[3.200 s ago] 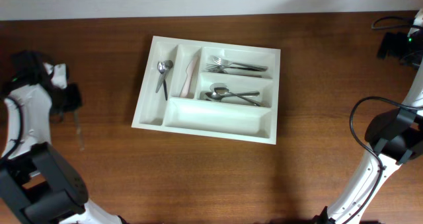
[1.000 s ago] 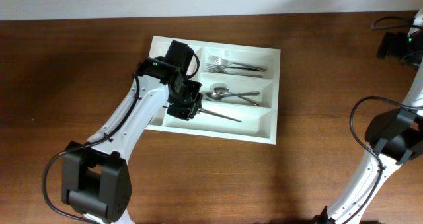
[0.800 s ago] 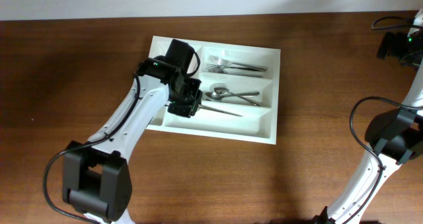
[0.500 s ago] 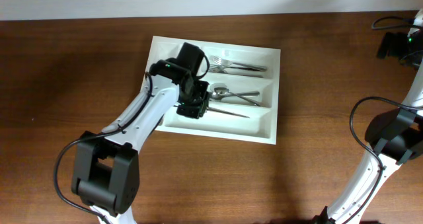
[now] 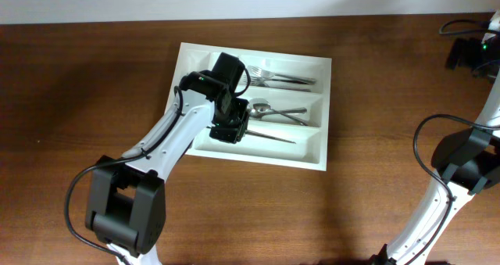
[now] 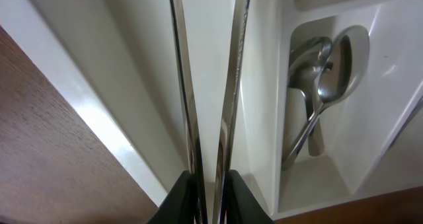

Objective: Pack container
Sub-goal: 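Lower the chopsticks into the long bottom compartment and open the gripper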

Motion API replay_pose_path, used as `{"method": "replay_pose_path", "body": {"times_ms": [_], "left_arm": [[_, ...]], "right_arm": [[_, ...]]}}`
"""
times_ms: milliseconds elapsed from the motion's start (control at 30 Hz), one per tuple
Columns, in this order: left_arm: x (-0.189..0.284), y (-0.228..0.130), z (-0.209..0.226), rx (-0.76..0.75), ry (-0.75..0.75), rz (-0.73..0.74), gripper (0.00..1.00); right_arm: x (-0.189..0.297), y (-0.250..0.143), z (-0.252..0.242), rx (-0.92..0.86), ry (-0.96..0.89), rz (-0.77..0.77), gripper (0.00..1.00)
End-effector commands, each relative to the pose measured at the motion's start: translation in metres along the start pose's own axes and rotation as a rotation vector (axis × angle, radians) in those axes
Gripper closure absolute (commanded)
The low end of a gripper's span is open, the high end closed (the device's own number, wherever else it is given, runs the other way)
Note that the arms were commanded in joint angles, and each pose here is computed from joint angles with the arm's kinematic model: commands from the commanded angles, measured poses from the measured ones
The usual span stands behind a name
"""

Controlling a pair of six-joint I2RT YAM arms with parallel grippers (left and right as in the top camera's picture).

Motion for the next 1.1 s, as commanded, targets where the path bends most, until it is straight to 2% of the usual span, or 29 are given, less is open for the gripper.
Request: {"method": "replay_pose_path", "body": {"times_ms": [0, 533, 933, 1000, 1067], "left_arm": [[-0.002, 0.0, -0.001, 0.012, 0.006, -0.019, 0.93], [-0.025, 0.006, 0.003, 0.026, 0.068, -0.024, 0.93], [-0.025, 0.008, 0.002, 0.05, 0.063, -0.043, 0.92], [-0.025, 0.008, 0.001, 0.05, 0.061, -0.043, 0.89], [-0.025, 0.008, 0.001, 0.05, 0.06, -0.043, 0.78]], "right_arm": [[-0.004, 0.0, 0.002, -0.004, -0.004, 0.005, 0.01], [-0.004, 0.0, 0.002, -0.004, -0.004, 0.005, 0.01], [-0.004, 0.0, 0.002, -0.004, -0.004, 0.005, 0.01], [-0.004, 0.0, 0.002, -0.004, -0.004, 0.005, 0.01], [-0.004, 0.0, 0.002, -0.004, -0.004, 0.005, 0.01]]}}
Point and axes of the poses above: each gripper's point midway between its finger pads, its own x axis back along the fingers, its own z axis along the line the jaws close on, y = z × x, the point moved 6 cm from there along x, back along the fingers, and after that the axes turned 6 degrees about -x, right-handed, at the moved point
